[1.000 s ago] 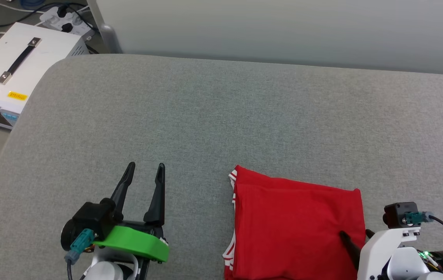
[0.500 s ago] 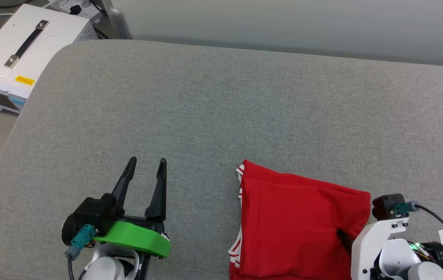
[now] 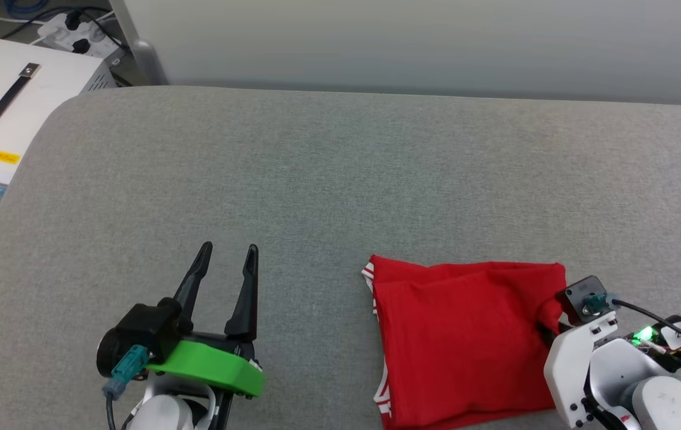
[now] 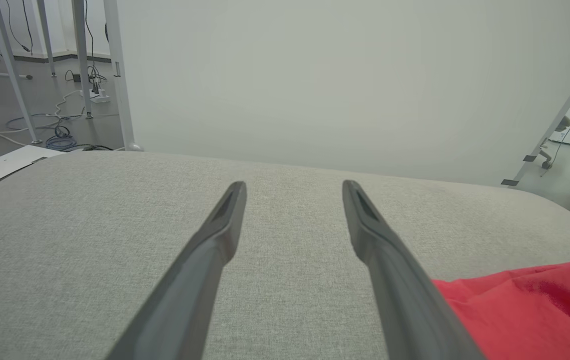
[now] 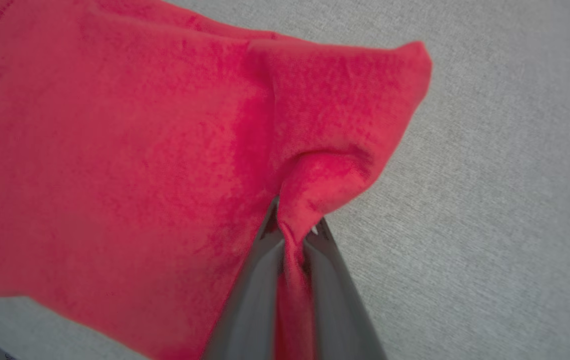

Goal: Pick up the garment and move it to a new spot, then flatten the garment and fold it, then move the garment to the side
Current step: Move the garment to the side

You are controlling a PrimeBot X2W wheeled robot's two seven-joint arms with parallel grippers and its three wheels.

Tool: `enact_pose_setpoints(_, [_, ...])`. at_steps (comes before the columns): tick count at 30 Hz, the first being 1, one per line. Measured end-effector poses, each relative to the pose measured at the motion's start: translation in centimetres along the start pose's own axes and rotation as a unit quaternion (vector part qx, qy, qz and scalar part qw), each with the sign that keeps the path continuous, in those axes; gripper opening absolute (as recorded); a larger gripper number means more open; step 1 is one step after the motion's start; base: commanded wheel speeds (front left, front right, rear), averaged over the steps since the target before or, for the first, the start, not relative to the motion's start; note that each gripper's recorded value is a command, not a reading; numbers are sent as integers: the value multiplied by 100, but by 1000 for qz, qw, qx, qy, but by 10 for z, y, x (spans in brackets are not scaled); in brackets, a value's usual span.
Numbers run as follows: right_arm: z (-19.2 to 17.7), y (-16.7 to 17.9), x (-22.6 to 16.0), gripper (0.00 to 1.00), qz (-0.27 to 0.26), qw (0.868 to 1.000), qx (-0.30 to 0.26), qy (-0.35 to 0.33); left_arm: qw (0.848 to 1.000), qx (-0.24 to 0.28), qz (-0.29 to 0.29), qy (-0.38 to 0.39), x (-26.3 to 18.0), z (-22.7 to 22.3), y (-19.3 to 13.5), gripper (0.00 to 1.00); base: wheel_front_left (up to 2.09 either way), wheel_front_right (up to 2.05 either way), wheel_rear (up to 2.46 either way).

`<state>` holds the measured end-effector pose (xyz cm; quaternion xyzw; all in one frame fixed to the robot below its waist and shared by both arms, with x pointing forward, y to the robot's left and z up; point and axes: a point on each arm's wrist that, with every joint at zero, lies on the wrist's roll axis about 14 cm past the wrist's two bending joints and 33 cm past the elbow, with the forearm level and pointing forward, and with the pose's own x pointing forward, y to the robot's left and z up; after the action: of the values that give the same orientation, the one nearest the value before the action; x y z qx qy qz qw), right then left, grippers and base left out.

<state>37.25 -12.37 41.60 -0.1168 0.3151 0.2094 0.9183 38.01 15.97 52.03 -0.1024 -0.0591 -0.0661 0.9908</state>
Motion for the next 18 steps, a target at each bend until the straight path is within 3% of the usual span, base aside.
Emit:
enact_pose_setpoints(5, [8, -27, -19, 0, -27, 997, -70, 6, 1000, -5, -30, -1, 10, -1, -18, 100, 0, 0, 0])
enact_pose_setpoints(11, [6, -71, -46, 0, -69, 984, -158, 39, 997, -13, -80, 9, 23, -11, -49, 100, 0, 0, 0])
enact_pose_setpoints(18, [-2, -120, -66, 0, -111, 973, -192, 72, 990, -10, -141, 15, 48, -22, -79, 100, 0, 0, 0])
